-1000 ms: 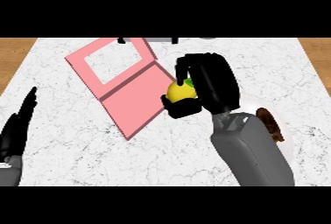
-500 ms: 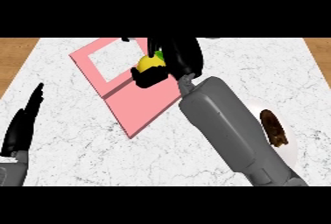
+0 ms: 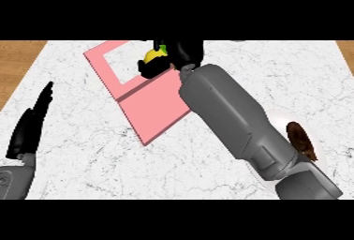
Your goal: Pick the lemon from the plate and place it in the cardboard box
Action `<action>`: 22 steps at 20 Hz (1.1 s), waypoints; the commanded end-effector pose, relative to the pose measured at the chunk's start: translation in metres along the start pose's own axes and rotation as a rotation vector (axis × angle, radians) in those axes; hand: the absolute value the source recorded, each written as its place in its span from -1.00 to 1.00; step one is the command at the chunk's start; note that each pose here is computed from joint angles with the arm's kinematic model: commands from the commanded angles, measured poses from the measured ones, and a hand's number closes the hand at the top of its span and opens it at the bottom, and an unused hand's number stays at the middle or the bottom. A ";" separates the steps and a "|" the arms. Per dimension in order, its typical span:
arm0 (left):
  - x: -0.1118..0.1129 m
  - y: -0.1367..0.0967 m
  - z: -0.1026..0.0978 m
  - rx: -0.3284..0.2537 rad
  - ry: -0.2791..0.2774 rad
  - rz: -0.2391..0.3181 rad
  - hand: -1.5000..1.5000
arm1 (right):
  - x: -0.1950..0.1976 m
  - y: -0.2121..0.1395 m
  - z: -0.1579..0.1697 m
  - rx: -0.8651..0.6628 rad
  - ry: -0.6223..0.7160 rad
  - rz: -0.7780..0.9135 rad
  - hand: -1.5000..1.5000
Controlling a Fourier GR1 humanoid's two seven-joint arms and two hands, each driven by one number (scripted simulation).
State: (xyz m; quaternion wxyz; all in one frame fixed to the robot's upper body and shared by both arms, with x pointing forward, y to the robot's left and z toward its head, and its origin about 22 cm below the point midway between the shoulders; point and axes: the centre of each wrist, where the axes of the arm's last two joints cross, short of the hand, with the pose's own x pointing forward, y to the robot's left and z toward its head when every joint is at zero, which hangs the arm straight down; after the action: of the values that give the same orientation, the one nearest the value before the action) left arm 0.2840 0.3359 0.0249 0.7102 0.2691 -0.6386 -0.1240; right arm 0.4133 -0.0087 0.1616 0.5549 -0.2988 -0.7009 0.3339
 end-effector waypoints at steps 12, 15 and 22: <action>0.024 -0.015 -0.014 -0.025 -0.046 0.011 0.00 | -0.038 0.018 -0.010 0.011 0.171 -0.148 -1.00; 0.017 -0.019 -0.013 -0.044 -0.036 0.001 0.00 | -0.046 0.024 -0.005 -0.060 0.113 -0.184 -1.00; 0.007 -0.014 -0.008 -0.013 -0.017 -0.001 0.00 | -0.034 0.005 -0.015 -0.264 0.049 -0.377 -1.00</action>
State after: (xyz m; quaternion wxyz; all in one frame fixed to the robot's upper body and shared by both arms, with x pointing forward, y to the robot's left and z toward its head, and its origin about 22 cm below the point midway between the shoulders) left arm 0.2979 0.3194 0.0251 0.7042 0.2590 -0.6471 -0.1355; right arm 0.4338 -0.0275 0.1372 0.5939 -0.2544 -0.7424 0.1773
